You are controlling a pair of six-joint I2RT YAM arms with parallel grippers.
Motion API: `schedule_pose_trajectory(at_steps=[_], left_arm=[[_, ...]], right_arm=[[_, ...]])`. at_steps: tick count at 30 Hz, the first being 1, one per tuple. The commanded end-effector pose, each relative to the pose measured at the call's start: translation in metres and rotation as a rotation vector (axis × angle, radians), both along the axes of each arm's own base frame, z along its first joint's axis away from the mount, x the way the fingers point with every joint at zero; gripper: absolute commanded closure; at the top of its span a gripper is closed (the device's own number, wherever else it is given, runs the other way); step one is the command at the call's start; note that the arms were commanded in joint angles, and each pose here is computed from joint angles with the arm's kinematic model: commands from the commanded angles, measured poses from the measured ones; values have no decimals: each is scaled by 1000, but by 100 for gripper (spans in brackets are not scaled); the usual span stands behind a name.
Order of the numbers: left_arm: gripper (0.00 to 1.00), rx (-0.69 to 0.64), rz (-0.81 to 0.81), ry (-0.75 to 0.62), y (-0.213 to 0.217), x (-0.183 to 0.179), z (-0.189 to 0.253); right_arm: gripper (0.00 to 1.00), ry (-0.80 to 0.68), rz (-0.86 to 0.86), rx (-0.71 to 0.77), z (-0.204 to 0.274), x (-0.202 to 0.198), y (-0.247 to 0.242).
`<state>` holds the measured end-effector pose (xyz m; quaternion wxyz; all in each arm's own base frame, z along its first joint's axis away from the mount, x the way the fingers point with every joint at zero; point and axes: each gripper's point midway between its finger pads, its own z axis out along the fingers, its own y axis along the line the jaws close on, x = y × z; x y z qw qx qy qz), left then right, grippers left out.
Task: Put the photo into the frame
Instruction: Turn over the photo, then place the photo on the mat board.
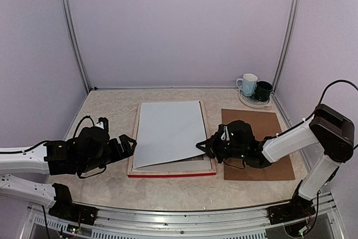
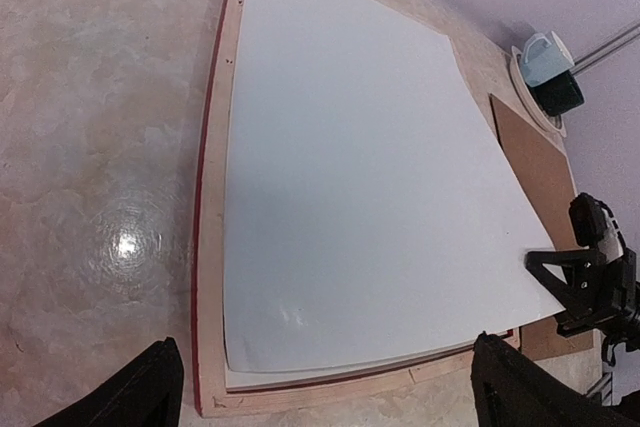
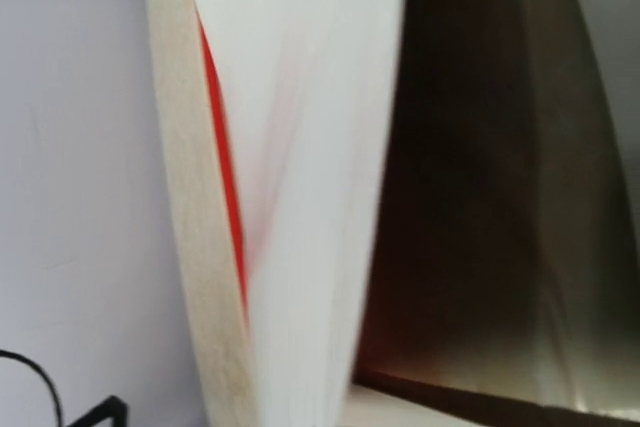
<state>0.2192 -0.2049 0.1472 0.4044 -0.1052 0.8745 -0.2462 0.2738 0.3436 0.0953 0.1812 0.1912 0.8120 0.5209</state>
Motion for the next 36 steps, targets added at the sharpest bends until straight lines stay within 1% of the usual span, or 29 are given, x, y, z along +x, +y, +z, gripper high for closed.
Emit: schedule_pose_trajectory(at_steps=[1,9,14,18,25,27,29,34,36], left_arm=[[1,-9,8,-15,1,1,4],[1,-15,5,-12,0,0,3],[1,-19,3,-13,-1,0,3],[1,-18,1,-13,-1,0,3],[1,-19,3,-12,1,-1,2],[1,-21,5,-12,1,-1,2],[1,-21,5,-12,2,-2,2],[1,-26,4,-13,0,-1,3],[1,-26,1,-13,-1,-1,3]], right_arm=[[100,-39,-9,-45,6,-4,2],[100,-63,-19,-79,10,-4,-4],[100,-70,1,-106,6,-2,1],[100,-62,30,-101,0,-3,8],[97,-62,41,-110,-3,-2,12],[94,-63,40,-121,-3,-2,11],[88,-71,35,-132,-1,-1,9],[72,-90,33,-167,4,1,6],[63,-100,35,-168,6,1,6]])
